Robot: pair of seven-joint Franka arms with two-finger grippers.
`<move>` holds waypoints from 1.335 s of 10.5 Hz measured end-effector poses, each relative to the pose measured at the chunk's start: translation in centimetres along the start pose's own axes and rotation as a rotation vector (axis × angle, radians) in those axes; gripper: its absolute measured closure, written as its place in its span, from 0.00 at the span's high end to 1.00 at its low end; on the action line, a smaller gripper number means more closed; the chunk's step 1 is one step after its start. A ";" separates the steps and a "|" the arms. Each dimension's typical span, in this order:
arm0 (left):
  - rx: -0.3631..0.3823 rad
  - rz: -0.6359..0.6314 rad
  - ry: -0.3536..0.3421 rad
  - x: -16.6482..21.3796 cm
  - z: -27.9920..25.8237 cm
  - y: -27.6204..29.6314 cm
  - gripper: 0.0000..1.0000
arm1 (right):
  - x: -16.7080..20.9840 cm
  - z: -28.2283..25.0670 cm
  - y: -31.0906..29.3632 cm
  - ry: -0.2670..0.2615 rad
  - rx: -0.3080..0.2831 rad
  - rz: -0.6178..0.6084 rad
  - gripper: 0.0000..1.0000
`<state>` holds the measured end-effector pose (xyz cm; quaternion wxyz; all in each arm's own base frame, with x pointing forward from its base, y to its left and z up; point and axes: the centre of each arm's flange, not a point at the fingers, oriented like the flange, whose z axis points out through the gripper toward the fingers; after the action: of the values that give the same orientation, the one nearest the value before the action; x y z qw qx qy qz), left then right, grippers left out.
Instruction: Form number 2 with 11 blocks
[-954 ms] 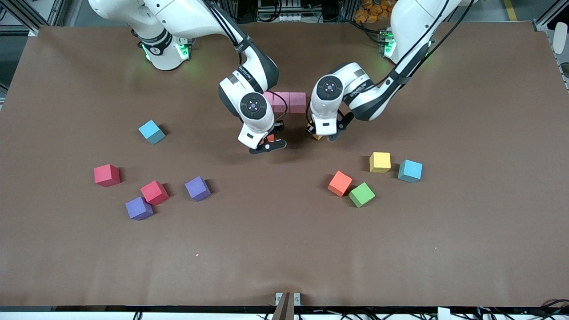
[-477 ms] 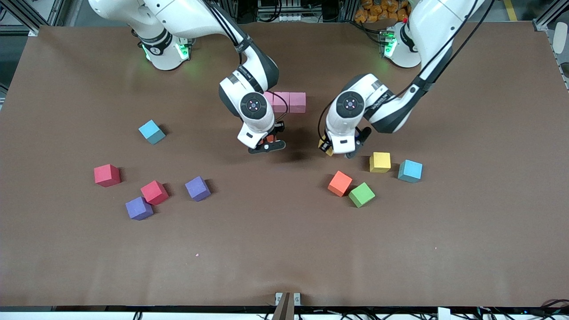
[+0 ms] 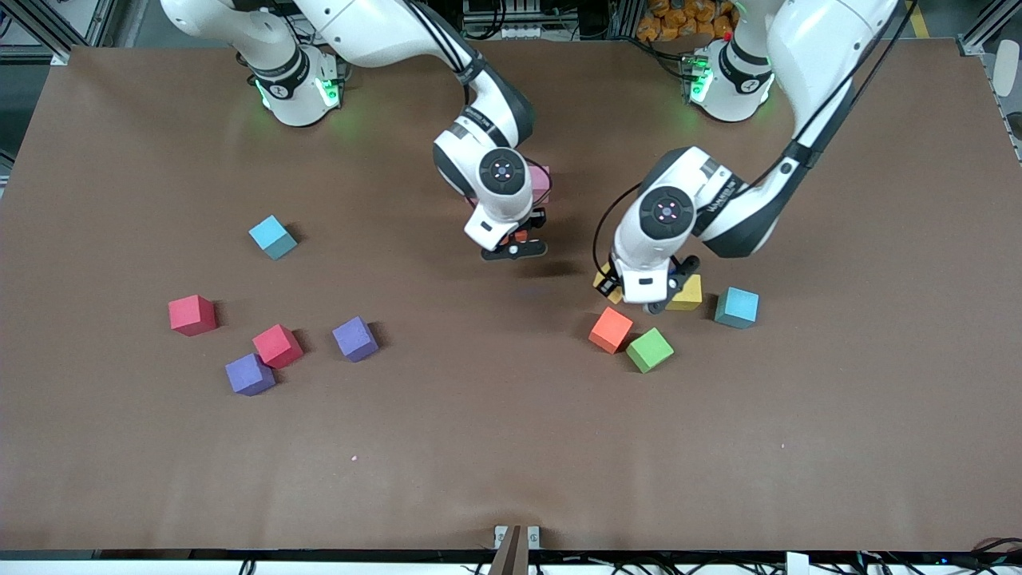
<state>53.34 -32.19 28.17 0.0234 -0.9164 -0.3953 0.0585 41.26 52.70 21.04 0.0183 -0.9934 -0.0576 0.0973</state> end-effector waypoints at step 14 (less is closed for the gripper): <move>0.074 0.363 -0.022 2.6 -1.2 -0.5 0.59 | -3.8 2.6 -5.1 0.004 -0.044 0.038 0.59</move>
<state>54.88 -29.98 29.13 0.0419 -0.9706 -0.2210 0.0861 36.54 57.38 19.48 -0.0053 -0.9947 -0.0410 0.0942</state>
